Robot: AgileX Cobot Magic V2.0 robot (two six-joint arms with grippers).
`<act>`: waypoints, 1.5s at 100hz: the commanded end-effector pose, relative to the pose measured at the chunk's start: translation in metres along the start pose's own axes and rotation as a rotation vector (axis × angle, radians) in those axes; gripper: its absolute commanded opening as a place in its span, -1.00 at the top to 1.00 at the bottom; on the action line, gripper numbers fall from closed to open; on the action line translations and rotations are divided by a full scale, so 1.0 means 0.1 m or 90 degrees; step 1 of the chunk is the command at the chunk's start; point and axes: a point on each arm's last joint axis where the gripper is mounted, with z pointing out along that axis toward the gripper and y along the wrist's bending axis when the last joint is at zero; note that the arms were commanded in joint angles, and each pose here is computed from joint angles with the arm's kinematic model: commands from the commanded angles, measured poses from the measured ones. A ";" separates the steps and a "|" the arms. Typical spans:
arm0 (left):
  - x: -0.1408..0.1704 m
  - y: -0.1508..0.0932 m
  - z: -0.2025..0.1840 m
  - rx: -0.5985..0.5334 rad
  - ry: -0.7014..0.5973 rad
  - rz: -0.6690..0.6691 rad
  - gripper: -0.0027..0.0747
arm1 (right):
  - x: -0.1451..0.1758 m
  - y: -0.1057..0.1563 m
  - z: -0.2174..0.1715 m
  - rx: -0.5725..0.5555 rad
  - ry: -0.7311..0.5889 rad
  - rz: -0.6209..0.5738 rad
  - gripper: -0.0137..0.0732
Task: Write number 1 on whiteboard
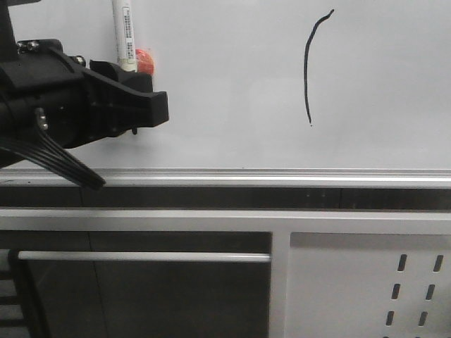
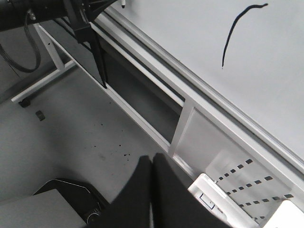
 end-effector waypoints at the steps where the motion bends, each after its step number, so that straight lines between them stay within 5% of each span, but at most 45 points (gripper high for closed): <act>1: -0.31 -0.01 -0.01 -0.003 -0.170 -0.011 0.24 | -0.11 -0.01 -0.05 0.000 -0.054 -0.002 0.85; 43: -0.32 -0.01 -0.01 0.000 -0.170 -0.010 -0.27 | -0.11 -0.01 -0.05 0.000 -0.054 -0.002 0.85; 117: -0.42 0.05 -0.22 0.004 -0.187 -0.016 -0.27 | -0.11 -0.01 -0.05 -0.001 -0.054 0.000 0.85; 150: -0.40 0.01 -0.48 0.053 -0.182 0.053 -0.25 | -0.11 0.00 -0.05 -0.005 -0.053 0.003 0.85</act>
